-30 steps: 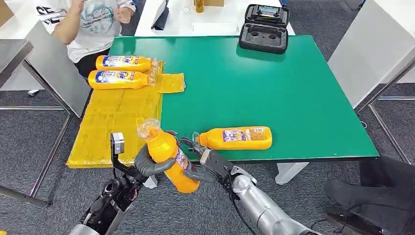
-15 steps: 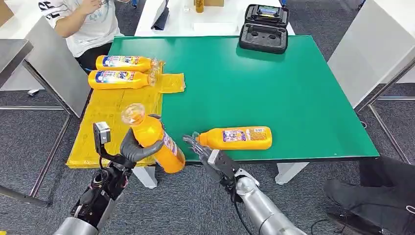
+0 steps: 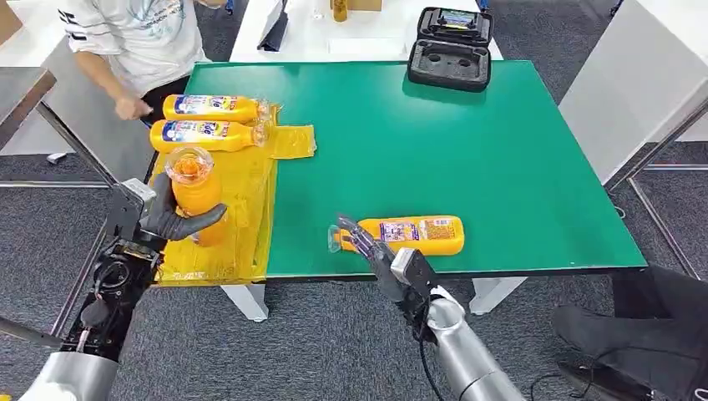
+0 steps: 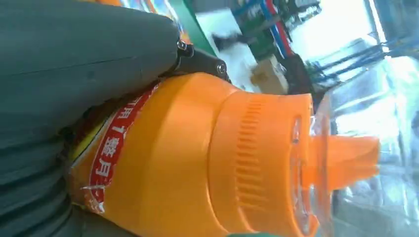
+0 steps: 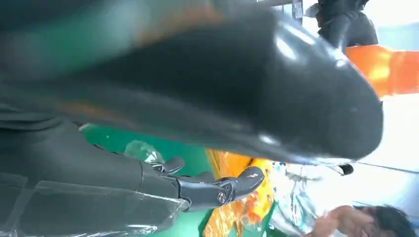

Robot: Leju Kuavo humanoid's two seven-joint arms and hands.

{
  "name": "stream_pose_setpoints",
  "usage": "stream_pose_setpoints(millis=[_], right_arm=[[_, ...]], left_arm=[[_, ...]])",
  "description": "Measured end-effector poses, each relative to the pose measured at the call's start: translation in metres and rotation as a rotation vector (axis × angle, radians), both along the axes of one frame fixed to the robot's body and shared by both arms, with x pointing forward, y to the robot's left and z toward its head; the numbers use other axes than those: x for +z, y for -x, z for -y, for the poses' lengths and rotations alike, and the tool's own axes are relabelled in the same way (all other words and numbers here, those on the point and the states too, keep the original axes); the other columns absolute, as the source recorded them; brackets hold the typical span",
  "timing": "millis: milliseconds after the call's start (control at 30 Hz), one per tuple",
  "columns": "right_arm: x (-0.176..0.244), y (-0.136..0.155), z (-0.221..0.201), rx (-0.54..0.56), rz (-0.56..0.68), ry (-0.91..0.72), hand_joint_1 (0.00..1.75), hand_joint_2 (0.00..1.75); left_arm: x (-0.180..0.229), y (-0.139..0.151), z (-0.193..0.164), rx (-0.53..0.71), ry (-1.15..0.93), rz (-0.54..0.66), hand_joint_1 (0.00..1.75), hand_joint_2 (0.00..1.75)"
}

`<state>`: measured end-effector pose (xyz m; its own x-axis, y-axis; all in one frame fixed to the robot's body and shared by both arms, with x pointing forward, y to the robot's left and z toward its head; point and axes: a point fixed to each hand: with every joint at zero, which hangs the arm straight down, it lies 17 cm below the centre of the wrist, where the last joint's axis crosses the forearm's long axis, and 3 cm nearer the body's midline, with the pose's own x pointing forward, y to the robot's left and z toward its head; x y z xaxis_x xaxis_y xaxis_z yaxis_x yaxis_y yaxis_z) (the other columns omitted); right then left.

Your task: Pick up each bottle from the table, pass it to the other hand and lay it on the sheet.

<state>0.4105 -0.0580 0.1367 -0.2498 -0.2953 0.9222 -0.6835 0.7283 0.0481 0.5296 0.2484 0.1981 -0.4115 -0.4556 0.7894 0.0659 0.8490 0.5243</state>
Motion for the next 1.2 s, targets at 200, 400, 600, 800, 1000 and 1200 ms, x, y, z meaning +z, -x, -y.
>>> stream_pose_setpoints(millis=[200, 400, 600, 800, 1000, 1200], right_arm=[[0.013, -0.003, 0.005, -0.006, 0.029, -0.016, 0.00, 0.00], [0.024, -0.011, 0.012, -0.016, 0.051, -0.026, 0.00, 1.75], [0.030, -0.018, 0.018, -0.031, 0.062, -0.030, 0.00, 1.75], [0.030, -0.022, 0.019, -0.038, 0.065, -0.016, 0.00, 1.75], [0.028, -0.025, 0.018, -0.038, 0.060, -0.011, 0.00, 1.75], [0.015, -0.030, 0.015, -0.057, 0.028, 0.026, 0.00, 1.75]], left_arm=[[-0.005, -0.009, -0.048, 0.132, -0.267, 0.025, 1.75, 1.75], [-0.028, -0.008, -0.075, 0.131, -0.491, -0.016, 1.75, 1.75], [-0.045, -0.007, -0.086, 0.112, -0.622, -0.056, 1.75, 1.75], [-0.058, -0.010, -0.082, 0.044, -0.692, -0.113, 1.75, 1.75], [-0.060, -0.019, -0.075, 0.013, -0.734, -0.131, 1.75, 1.75], [-0.063, -0.034, -0.073, 0.018, -0.808, -0.150, 1.75, 1.75]])
